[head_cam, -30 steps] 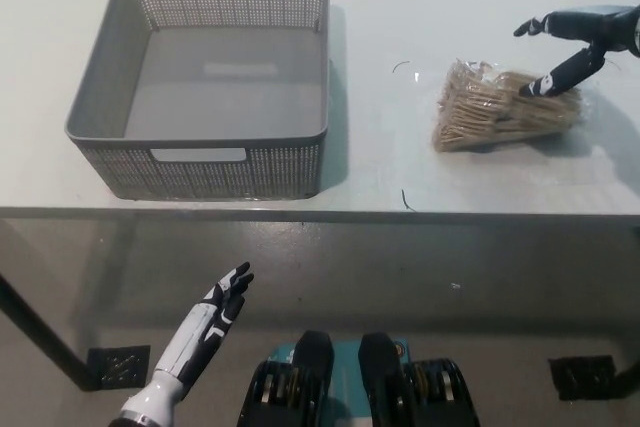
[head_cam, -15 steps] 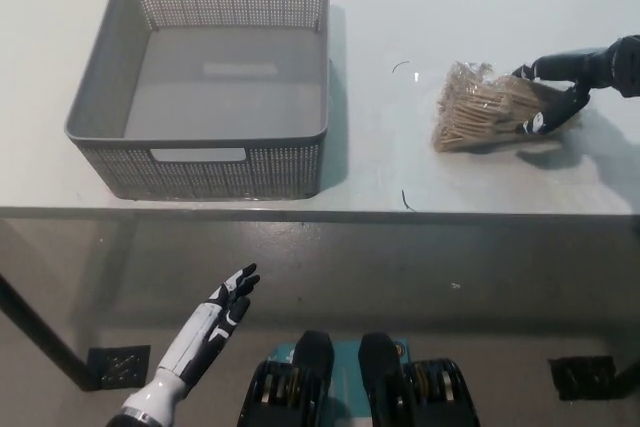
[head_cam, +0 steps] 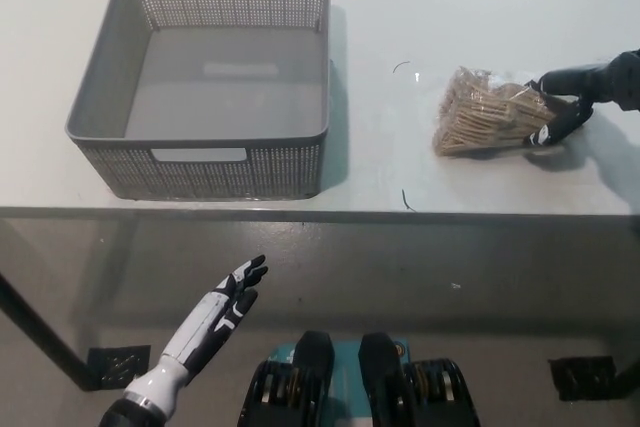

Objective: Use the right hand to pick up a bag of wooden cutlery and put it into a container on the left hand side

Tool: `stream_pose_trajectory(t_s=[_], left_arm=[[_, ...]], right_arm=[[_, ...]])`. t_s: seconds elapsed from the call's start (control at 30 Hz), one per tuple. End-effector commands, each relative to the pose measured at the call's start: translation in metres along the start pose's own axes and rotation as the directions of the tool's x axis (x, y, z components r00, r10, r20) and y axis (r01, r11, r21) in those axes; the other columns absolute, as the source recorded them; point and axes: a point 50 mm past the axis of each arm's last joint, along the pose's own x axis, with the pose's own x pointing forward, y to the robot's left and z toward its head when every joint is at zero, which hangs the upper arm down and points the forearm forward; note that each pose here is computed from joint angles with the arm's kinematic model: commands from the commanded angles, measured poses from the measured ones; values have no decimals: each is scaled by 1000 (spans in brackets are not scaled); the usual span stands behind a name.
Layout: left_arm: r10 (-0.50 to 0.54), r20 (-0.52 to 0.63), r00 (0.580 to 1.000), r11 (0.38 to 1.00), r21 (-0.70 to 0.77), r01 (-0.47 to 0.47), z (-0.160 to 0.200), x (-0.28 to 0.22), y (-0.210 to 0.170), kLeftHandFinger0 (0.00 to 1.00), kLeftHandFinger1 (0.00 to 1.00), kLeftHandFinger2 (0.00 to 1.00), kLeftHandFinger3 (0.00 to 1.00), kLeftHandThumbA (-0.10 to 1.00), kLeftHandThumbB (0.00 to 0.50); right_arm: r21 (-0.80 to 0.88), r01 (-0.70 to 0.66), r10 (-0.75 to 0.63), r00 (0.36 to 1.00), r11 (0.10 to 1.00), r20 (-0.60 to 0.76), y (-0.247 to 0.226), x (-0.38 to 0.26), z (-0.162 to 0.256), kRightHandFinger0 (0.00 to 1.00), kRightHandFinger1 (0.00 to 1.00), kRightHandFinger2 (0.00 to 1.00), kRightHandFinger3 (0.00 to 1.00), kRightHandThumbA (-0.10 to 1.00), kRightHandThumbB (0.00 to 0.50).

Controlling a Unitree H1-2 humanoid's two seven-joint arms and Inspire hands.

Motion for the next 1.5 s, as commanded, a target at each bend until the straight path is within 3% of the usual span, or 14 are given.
stream_pose_trajectory(t_s=[0.0, 0.7, 0.77, 0.8, 0.83, 0.87, 0.9, 0.93, 0.97, 1.0, 1.03, 1.07, 1.17, 1.47], left_arm=[[-27, 59, 998, 999, 27, 26, 9, 9, 8, 1000, 1000, 1000, 1000, 1000, 361], [-61, 88, 994, 996, 73, 54, 17, 21, 5, 1000, 1000, 1000, 1000, 1000, 380], [-64, 94, 993, 995, 77, 57, 18, 21, 6, 1000, 1000, 1000, 1000, 1000, 376], [-66, 94, 993, 995, 80, 59, 19, 22, 7, 1000, 1000, 1000, 1000, 1000, 377], [-68, 91, 993, 995, 82, 61, 19, 22, 7, 1000, 1000, 1000, 1000, 1000, 377], [-70, 94, 993, 995, 82, 62, 19, 22, 7, 1000, 1000, 1000, 1000, 1000, 378], [-72, 95, 993, 994, 87, 64, 20, 22, 8, 1000, 1000, 1000, 1000, 1000, 379], [-73, 95, 993, 994, 86, 65, 20, 22, 8, 1000, 1000, 1000, 1000, 1000, 379], [-78, 95, 992, 994, 89, 69, 21, 23, 8, 1000, 1000, 1000, 1000, 1000, 374], [-79, 94, 992, 994, 89, 71, 21, 23, 8, 1000, 1000, 1000, 1000, 1000, 373], [-79, 93, 993, 993, 93, 71, 21, 24, 9, 1000, 1000, 1000, 1000, 1000, 375], [-78, 95, 992, 993, 99, 68, 23, 26, 11, 1000, 1000, 1000, 1000, 1000, 373], [-84, 99, 991, 991, 113, 73, 24, 26, 11, 1000, 1000, 1000, 1000, 1000, 354], [-90, 86, 992, 992, 101, 81, 21, 26, 10, 1000, 1000, 1000, 1000, 1000, 335]], right_arm=[[-21, 15, -14, 999, 1000, 35, -13, 0, 12, 1000, 1000, 1000, 1000, 608, 500], [-29, 147, -141, 979, 989, 150, -18, 32, 112, 1000, 1000, 1000, 1000, 592, 500], [20, 185, -185, 963, 983, 197, -15, 34, 119, 1000, 1000, 1000, 1000, 442, 500], [38, 214, -217, 954, 976, 206, -14, 35, 122, 1000, 1000, 1000, 1000, 294, 430], [37, 242, -244, 949, 970, 201, -13, 36, 123, 911, 977, 1000, 1000, 269, 438], [33, 278, -278, 938, 960, 208, -12, 37, 124, 625, 711, 768, 888, 135, 376], [32, 358, -356, 908, 933, 222, -10, 38, 124, 103, 207, 292, 306, -91, 190], [25, 391, -386, 894, 920, 228, -10, 38, 124, 21, 99, 279, 293, -98, 180], [46, 421, -419, 878, 906, 232, -10, 37, 121, 1, 197, 531, 562, -100, 102], [63, 426, -428, 873, 903, 236, -11, 36, 119, 0, 270, 688, 658, -100, 132], [84, 431, -438, 870, 899, 228, -15, 34, 118, 19, 432, 868, 919, -100, 147], [96, 442, -452, 863, 892, 224, -19, 32, 117, 35, 492, 907, 1000, -100, 139], [170, 495, -522, 822, 852, 226, -21, 29, 107, 104, 614, 962, 1000, -100, 110], [561, 543, -715, 687, 625, 131, -47, 10, 83, 84, 567, 940, 1000, -100, 88]])
